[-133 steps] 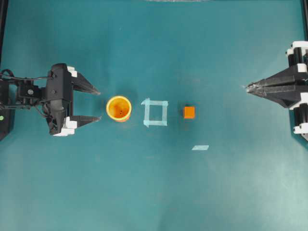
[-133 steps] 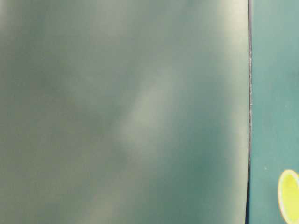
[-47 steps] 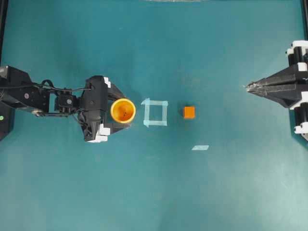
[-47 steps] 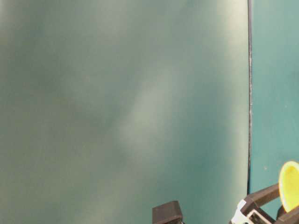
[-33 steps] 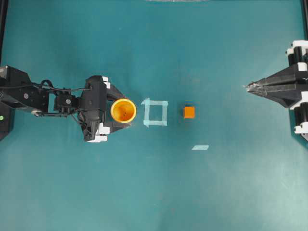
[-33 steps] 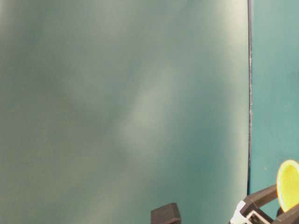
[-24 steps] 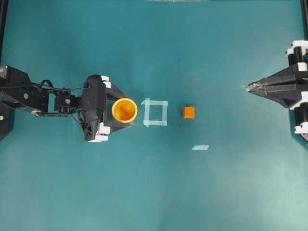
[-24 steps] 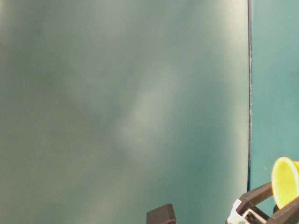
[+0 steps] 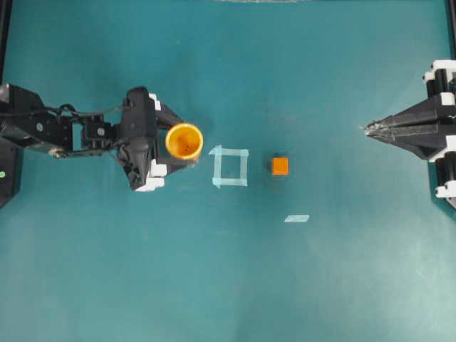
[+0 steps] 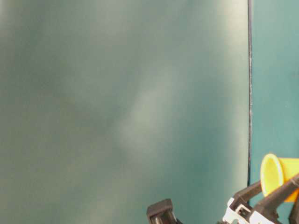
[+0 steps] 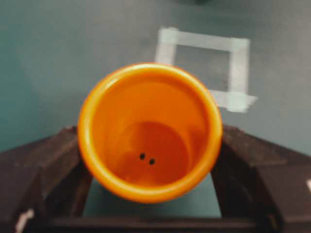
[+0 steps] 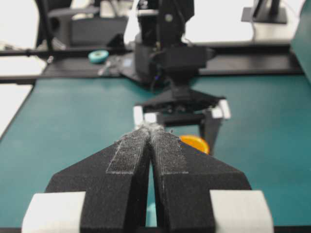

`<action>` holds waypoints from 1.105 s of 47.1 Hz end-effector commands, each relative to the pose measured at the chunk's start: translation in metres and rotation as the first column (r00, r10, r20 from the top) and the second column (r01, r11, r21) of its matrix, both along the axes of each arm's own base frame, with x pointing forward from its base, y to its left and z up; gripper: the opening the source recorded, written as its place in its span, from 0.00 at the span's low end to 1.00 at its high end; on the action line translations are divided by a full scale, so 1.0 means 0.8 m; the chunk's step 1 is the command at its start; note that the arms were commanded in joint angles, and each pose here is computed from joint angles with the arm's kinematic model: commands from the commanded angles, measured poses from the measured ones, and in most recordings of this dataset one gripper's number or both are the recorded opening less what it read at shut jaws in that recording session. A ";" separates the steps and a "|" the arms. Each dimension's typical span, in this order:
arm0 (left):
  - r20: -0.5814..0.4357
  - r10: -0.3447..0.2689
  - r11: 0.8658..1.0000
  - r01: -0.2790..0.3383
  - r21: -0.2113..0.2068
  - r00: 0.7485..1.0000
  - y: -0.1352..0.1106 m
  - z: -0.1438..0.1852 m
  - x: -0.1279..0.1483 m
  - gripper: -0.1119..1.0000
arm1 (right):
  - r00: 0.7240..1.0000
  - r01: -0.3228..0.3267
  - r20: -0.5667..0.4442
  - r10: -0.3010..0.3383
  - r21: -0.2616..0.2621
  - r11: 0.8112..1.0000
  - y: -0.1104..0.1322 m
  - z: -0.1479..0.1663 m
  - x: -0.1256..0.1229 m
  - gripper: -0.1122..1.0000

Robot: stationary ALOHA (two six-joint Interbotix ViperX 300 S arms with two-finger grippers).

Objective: Move the cup backward with left arm.
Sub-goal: 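Slide the gripped orange cup backward toward the far table edge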

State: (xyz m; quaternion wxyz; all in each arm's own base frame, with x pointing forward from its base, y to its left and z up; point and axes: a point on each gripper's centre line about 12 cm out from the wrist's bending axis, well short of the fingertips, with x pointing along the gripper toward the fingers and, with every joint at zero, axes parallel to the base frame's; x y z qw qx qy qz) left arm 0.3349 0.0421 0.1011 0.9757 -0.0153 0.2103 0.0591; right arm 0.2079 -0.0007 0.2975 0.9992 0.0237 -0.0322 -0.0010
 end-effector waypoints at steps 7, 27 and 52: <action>0.043 0.074 0.997 -0.074 0.002 0.996 0.033 0.018 0.008 0.72 | 0.999 0.002 0.032 -0.002 0.003 1.000 0.000 0.016 0.004 0.10; 0.032 0.212 0.977 -0.212 0.005 0.977 0.094 0.020 -0.003 0.72 | 1.000 0.002 0.031 -0.002 0.003 1.000 -0.001 0.016 0.003 0.10; 0.008 0.332 0.943 -0.333 0.020 0.943 0.158 0.025 -0.008 0.72 | 1.000 0.004 0.031 -0.004 0.003 1.000 -0.001 0.016 0.003 0.10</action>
